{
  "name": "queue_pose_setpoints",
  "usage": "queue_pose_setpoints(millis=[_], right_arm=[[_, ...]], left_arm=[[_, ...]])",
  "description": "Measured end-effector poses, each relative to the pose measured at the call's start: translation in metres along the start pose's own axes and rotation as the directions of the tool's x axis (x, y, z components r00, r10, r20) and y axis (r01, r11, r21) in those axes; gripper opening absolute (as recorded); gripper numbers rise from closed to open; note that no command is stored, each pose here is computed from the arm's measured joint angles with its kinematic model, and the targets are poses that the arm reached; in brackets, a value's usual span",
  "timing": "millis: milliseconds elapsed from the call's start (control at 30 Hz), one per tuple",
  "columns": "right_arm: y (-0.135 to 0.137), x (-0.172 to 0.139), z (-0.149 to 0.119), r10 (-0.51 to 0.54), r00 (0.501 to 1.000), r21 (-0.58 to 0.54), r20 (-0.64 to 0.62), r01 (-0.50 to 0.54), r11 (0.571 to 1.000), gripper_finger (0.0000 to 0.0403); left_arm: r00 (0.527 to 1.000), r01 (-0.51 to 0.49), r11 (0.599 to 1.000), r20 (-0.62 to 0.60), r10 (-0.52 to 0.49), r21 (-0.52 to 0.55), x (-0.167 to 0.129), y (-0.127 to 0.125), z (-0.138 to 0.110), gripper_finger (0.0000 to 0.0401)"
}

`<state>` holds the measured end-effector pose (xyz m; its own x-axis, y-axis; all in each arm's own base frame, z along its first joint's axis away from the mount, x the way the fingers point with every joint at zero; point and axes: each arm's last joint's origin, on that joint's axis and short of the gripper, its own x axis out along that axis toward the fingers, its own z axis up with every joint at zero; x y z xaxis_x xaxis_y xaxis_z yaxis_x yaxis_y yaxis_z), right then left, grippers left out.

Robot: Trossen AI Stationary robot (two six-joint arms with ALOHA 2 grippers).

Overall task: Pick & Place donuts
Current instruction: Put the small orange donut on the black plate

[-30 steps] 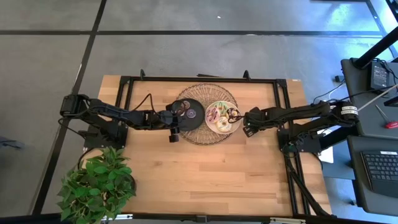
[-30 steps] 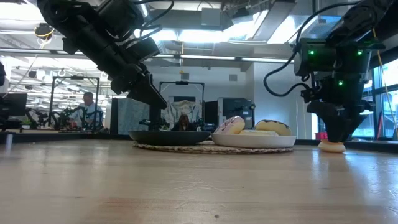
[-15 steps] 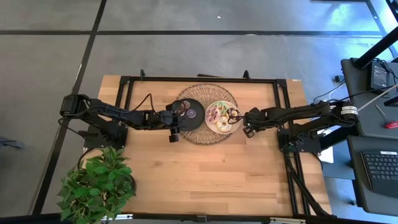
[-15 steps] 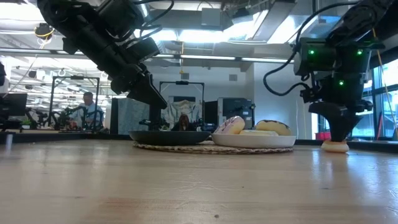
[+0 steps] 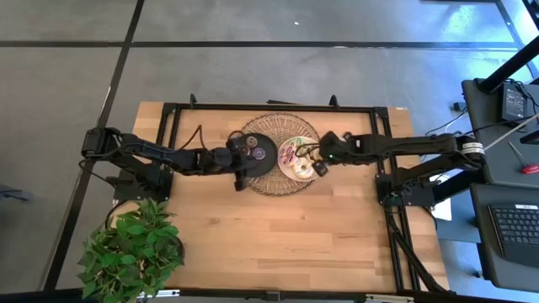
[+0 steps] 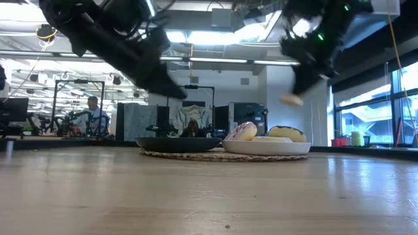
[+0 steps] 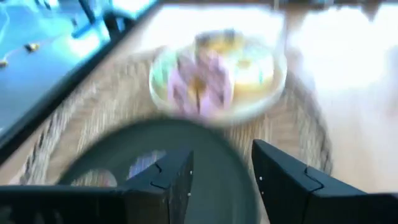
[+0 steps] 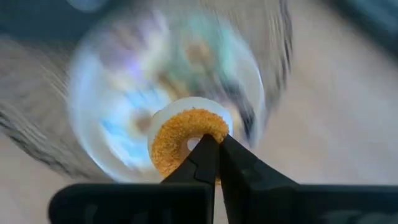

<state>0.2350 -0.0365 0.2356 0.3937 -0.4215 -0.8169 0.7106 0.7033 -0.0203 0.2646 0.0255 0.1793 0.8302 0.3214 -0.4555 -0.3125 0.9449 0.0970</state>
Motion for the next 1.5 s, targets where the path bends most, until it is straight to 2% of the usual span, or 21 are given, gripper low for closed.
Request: queue_pose_setpoints(millis=[100, 200, 267, 433, 600, 700, 933, 1267, 1500], right_arm=[[0.014, -0.01, 0.018, 0.066, 0.981, -0.048, 0.181, -0.058, 0.997, 0.0016], [0.026, -0.017, 0.031, 0.124, 0.929, -0.091, 0.349, -0.099, 0.991, 0.0011], [0.035, -0.018, 0.038, 0.148, 0.886, -0.117, 0.44, -0.107, 0.987, 0.001], [0.06, -0.004, 0.047, 0.193, 0.81, -0.187, 0.553, -0.105, 0.977, 0.0014], [0.08, 0.026, 0.048, 0.205, 0.794, -0.248, 0.572, -0.071, 0.966, 0.0015], [0.088, 0.039, 0.051, 0.155, 0.794, -0.237, 0.588, -0.014, 0.971, 0.0015], [0.104, 0.056, 0.061, 0.126, 0.802, -0.265, 0.584, 0.042, 0.963, 0.0016], [0.11, 0.056, 0.065, 0.129, 0.797, -0.263, 0.591, 0.039, 0.964, 0.0016], [0.118, 0.051, 0.06, 0.163, 0.785, -0.282, 0.598, 0.016, 0.959, 0.0016]], left_arm=[[0.989, 0.011, 0.998, 0.149, -0.002, -0.06, -0.001, 0.0, 0.015, 0.0158], [0.966, 0.024, 0.995, 0.258, 0.001, -0.094, -0.003, 0.0, 0.026, 0.016], [0.956, 0.029, 0.994, 0.294, 0.003, -0.104, -0.004, 0.0, 0.029, 0.0161], [0.954, 0.021, 0.994, 0.301, 0.013, -0.109, -0.005, 0.001, 0.03, 0.0159], [0.959, 0.031, 0.994, 0.285, -0.001, -0.101, -0.004, 0.0, 0.029, 0.0157], [0.959, 0.012, 0.994, 0.284, 0.019, -0.106, -0.004, 0.0, 0.028, 0.0157], [0.957, -0.029, 0.98, 0.279, 0.084, -0.194, -0.004, 0.002, 0.028, 0.015], [0.944, -0.116, 0.956, 0.269, 0.19, -0.269, -0.005, 0.006, 0.028, 0.0147], [0.946, -0.105, 0.958, 0.27, 0.178, -0.265, -0.005, 0.005, 0.028, 0.0145]])
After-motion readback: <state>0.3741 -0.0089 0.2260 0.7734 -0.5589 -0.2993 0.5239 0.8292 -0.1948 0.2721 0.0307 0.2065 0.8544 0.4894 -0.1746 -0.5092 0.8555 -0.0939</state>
